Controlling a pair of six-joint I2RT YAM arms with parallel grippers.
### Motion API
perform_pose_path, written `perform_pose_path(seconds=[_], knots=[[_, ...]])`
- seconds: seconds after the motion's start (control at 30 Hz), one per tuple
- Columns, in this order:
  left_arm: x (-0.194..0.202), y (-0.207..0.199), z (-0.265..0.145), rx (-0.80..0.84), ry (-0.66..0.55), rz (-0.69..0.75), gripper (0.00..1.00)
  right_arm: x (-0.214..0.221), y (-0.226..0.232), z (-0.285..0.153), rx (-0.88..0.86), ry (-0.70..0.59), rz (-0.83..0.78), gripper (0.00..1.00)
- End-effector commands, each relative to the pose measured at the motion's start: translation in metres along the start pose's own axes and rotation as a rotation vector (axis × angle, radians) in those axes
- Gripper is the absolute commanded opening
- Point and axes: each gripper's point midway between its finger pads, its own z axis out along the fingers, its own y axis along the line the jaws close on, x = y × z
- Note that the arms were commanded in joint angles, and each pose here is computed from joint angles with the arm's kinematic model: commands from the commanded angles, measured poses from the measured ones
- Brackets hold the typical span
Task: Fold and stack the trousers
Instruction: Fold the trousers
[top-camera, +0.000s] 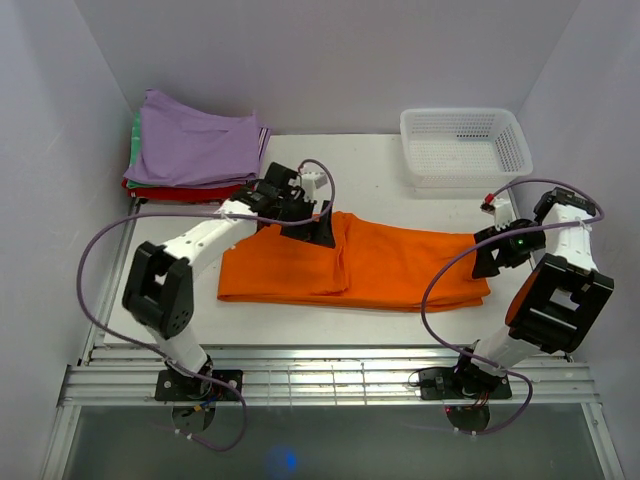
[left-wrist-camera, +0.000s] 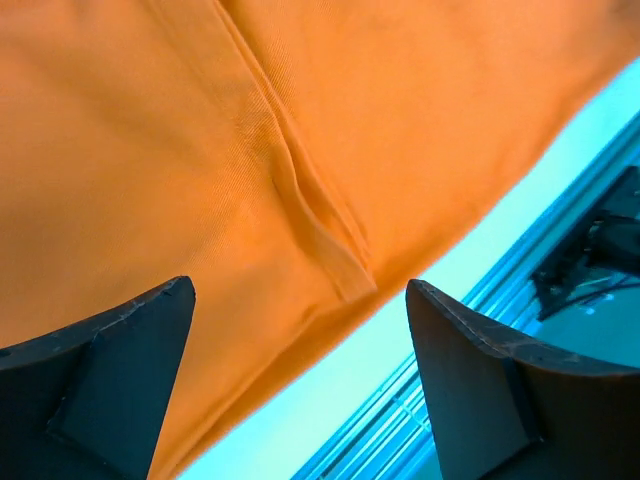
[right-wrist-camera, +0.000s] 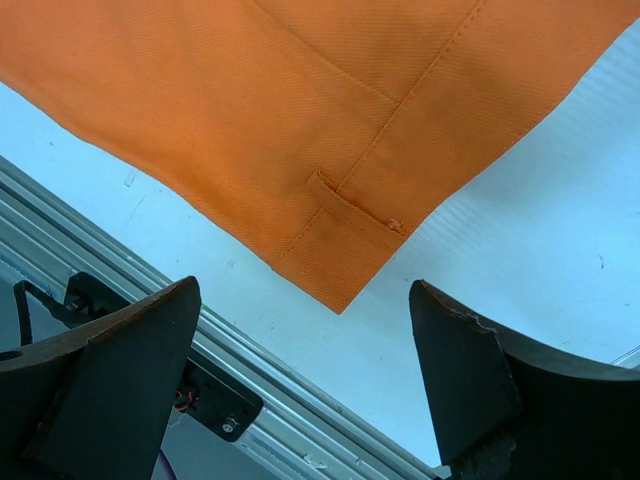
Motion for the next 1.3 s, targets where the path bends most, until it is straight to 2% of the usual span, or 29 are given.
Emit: perform_pose_path(seconds=[0.0, 0.07, 0.1, 0.13, 0.2, 0.23, 0.27, 0.33, 0.37, 0.43, 0.5, 0.57, 0.67, 0.83, 1.07, 1.27], knots=[[-0.027, 0.001, -0.086, -0.040, -0.172, 0.035, 0.98, -0.023, -0.001, -0.010, 0.001, -0.069, -0.005, 0.90], [-0.031, 0.041, -0.123, -0.067, -0.239, -0.024, 0.98, -0.032, 0.005, -0.012, -0.015, -0.092, -0.013, 0.90], [-0.020, 0.054, -0.136, -0.082, -0.237, -0.044, 0.98, -0.036, 0.009, -0.012, -0.024, -0.101, -0.019, 0.91], [-0.015, 0.089, -0.154, -0.136, -0.261, -0.105, 0.98, -0.040, 0.015, -0.011, -0.037, -0.112, -0.024, 0.91], [0.010, 0.116, -0.166, -0.145, -0.218, -0.089, 0.98, -0.059, 0.035, -0.003, -0.091, -0.153, -0.051, 0.93], [0.027, 0.145, -0.181, -0.169, -0.234, -0.164, 0.95, -0.067, 0.044, -0.001, -0.102, -0.167, -0.064, 0.94], [0.036, 0.157, -0.186, -0.172, -0.238, -0.158, 0.93, -0.084, 0.059, 0.011, -0.135, -0.189, -0.128, 0.96], [0.063, 0.183, -0.196, -0.142, -0.250, -0.266, 0.90, -0.105, 0.079, 0.020, -0.166, -0.219, -0.133, 1.00], [0.068, 0.187, -0.195, -0.118, -0.250, -0.294, 0.88, -0.118, 0.102, 0.031, -0.219, -0.228, -0.184, 0.95], [0.088, 0.201, -0.183, -0.095, -0.190, -0.370, 0.81, -0.142, 0.118, 0.046, -0.245, -0.254, -0.196, 0.92], [0.099, 0.201, -0.173, -0.048, -0.159, -0.421, 0.79, -0.155, 0.154, 0.066, -0.320, -0.227, -0.263, 0.89], [0.112, 0.203, -0.161, -0.017, -0.132, -0.470, 0.79, -0.157, 0.185, 0.089, -0.395, -0.162, -0.254, 0.88], [0.117, 0.207, -0.153, -0.012, -0.136, -0.491, 0.80, -0.153, 0.210, 0.120, -0.426, -0.100, -0.223, 0.93], [0.116, 0.210, -0.150, -0.012, -0.149, -0.495, 0.80, -0.147, 0.235, 0.156, -0.464, -0.059, -0.131, 0.97], [0.126, 0.214, -0.145, -0.049, -0.143, -0.508, 0.80, -0.137, 0.252, 0.189, -0.463, 0.029, -0.111, 1.00], [0.128, 0.217, -0.140, -0.054, -0.148, -0.535, 0.81, -0.126, 0.259, 0.205, -0.499, 0.098, -0.085, 0.77]])
